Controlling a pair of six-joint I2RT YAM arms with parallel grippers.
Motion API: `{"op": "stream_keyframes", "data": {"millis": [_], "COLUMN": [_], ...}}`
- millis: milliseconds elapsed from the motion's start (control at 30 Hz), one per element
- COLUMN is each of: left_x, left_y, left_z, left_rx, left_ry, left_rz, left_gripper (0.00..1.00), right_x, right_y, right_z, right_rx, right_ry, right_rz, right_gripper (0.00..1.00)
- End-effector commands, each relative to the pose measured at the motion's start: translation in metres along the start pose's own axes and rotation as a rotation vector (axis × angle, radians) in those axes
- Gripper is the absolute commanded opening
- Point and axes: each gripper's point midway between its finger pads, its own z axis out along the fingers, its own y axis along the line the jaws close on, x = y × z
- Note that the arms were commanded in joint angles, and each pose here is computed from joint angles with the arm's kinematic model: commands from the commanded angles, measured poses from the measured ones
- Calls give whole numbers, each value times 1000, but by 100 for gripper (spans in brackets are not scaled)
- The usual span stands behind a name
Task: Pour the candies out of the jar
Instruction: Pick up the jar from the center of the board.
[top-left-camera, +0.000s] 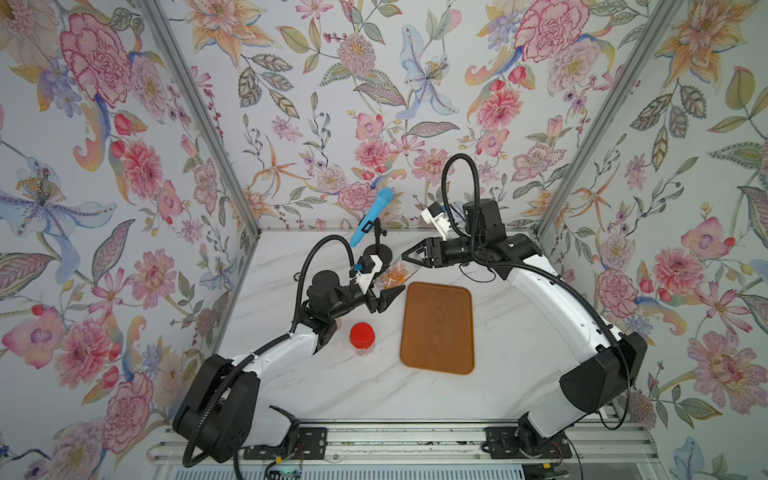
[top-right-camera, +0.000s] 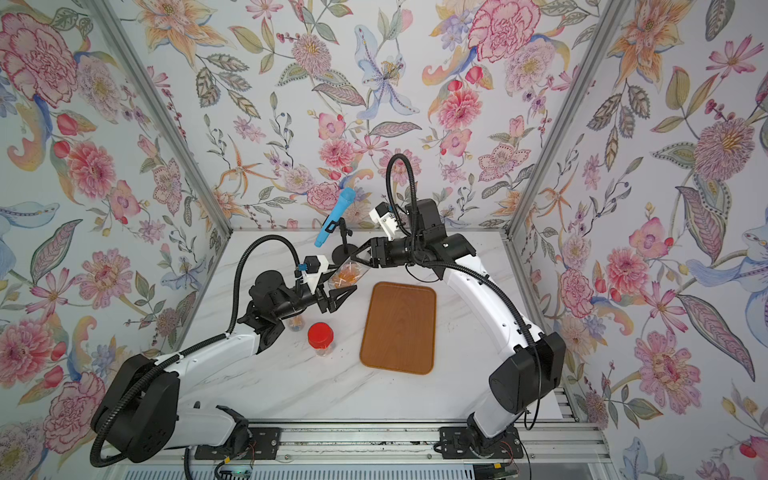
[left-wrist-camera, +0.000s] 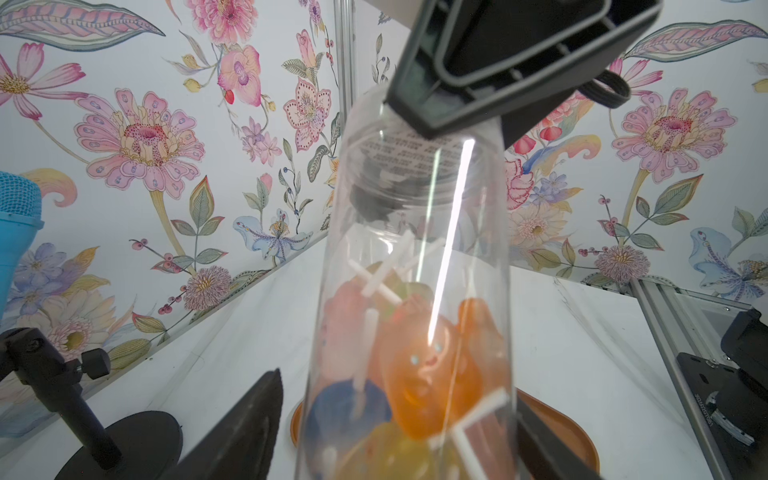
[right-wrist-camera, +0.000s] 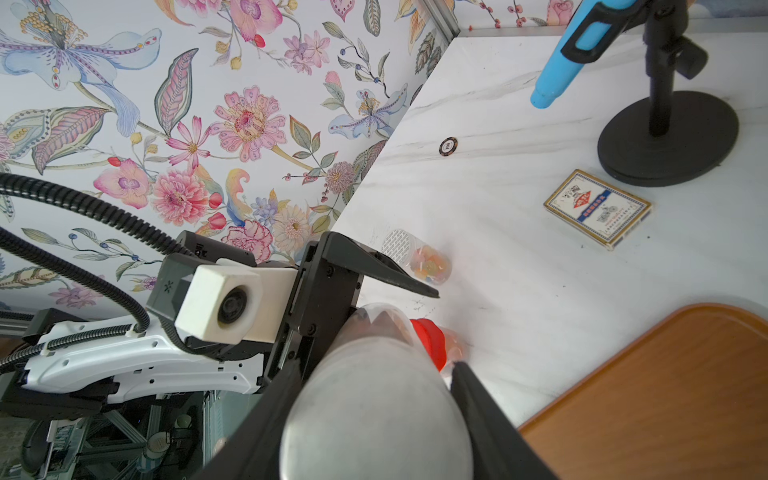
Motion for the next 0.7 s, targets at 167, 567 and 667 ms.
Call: {"op": "stream_keyframes", "data": {"millis": [167,567,667], "left_x": [-22,-15,-10], "left_y": [-5,4,8], "left_z": [-1,0,0], "left_rx": [10,-38,-63], "left_ry": [-38,-3,12], "left_rz": [50,50,50], "left_gripper": [65,19,0], "right_x": [3,-3,-9], "right_y": [0,-3,-16], "right_z": [10,13,7], "right_rx": [-18,-1,94], "right_ry": [16,-21,-72], "right_rz": [1,8,24], "right_gripper": [30,65,76]}}
